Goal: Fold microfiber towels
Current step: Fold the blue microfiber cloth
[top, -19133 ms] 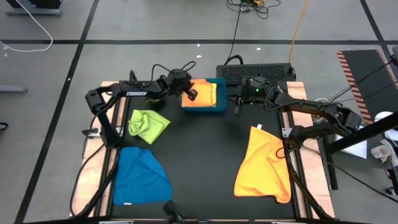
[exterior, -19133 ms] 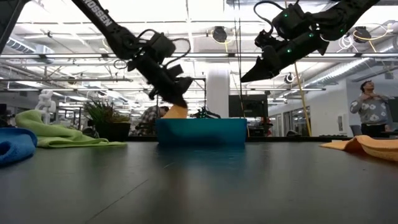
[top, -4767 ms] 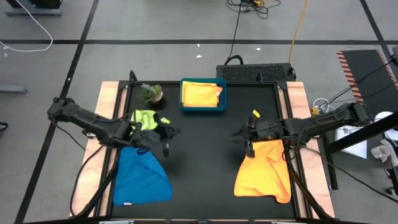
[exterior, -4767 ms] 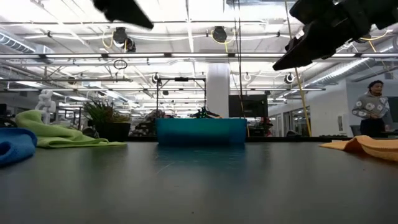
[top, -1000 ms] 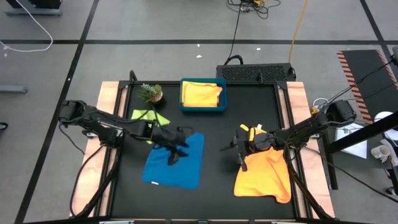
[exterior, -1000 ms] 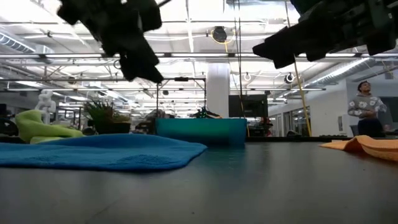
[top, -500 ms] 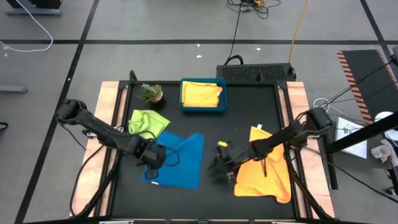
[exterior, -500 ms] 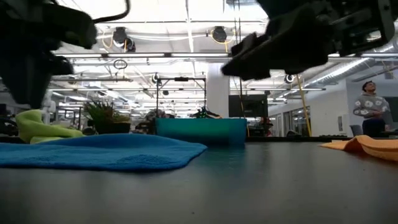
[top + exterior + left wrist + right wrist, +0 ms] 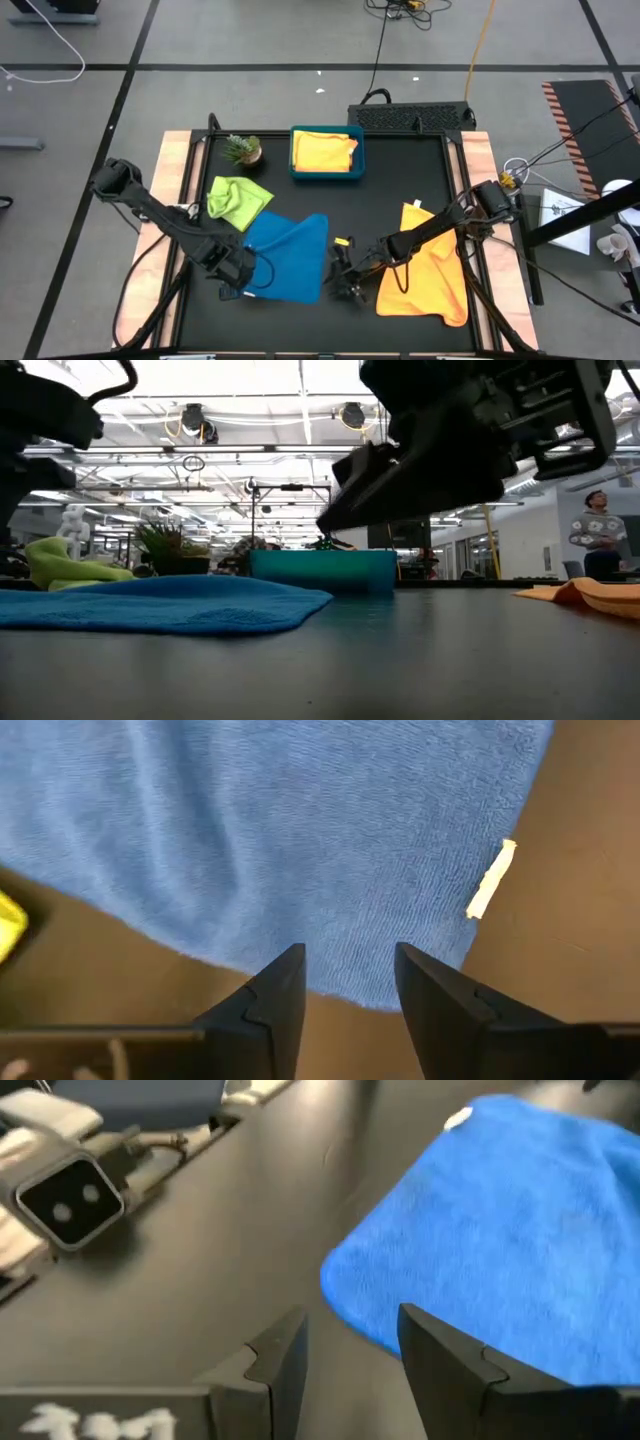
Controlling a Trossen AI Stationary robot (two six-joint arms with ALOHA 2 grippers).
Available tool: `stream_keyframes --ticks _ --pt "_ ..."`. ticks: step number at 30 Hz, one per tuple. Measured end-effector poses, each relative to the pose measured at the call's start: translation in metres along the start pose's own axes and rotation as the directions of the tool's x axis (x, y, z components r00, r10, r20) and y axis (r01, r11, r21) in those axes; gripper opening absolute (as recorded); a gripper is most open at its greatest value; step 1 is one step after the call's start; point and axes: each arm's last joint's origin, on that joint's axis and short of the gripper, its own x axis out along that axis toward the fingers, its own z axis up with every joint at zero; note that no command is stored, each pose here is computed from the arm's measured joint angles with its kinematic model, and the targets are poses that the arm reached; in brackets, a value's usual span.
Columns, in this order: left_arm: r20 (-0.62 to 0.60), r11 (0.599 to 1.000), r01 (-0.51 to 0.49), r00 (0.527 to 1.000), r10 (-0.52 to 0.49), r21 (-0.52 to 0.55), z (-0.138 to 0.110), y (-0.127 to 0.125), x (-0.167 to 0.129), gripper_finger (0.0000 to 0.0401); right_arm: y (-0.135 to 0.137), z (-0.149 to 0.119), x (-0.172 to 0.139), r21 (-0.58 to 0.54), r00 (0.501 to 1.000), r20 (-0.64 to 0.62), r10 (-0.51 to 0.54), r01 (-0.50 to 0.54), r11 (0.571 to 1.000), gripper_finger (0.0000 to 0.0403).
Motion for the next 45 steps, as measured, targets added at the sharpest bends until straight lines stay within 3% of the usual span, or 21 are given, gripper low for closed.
stream_keyframes --ticks 8,12,18,29,36,40,45 --pt "0.04 0.998 0.054 0.998 -0.054 -0.016 -0.011 -0.007 0.014 0.021 -0.001 0.007 -0.001 -0.008 0.998 0.062 -0.006 0.006 1.0 0.0149" --pt "0.083 0.993 0.11 0.991 -0.107 -0.042 -0.013 -0.013 0.02 0.0213 -0.001 0.008 -0.001 0.016 0.997 0.073 -0.022 0.021 1.0 0.0149" --pt "0.077 0.992 0.119 0.99 -0.116 -0.035 -0.02 -0.02 0.02 0.0214 -0.002 0.005 -0.001 0.037 0.998 0.047 -0.048 0.046 0.998 0.0149" --pt "-0.031 1.0 0.014 0.999 -0.013 0.012 -0.026 -0.028 0.049 0.0214 -0.003 0.008 0.003 0.006 0.995 0.081 -0.062 0.061 0.998 0.0149" --pt "-0.016 0.999 -0.019 1.0 0.019 0.047 -0.024 -0.029 0.051 0.0213 -0.006 -0.004 0.024 0.03 0.998 0.012 -0.057 0.057 0.998 0.0149" --pt "0.005 0.997 -0.012 1.0 0.011 0.075 -0.022 -0.031 0.052 0.0187 -0.007 -0.008 0.026 0.045 0.998 -0.002 -0.06 0.06 0.997 0.0149" --pt "0.028 0.997 0.001 1.0 -0.004 0.083 -0.021 -0.033 0.052 0.0113 -0.007 -0.008 0.026 0.044 0.998 0.006 -0.061 0.06 0.997 0.0149"
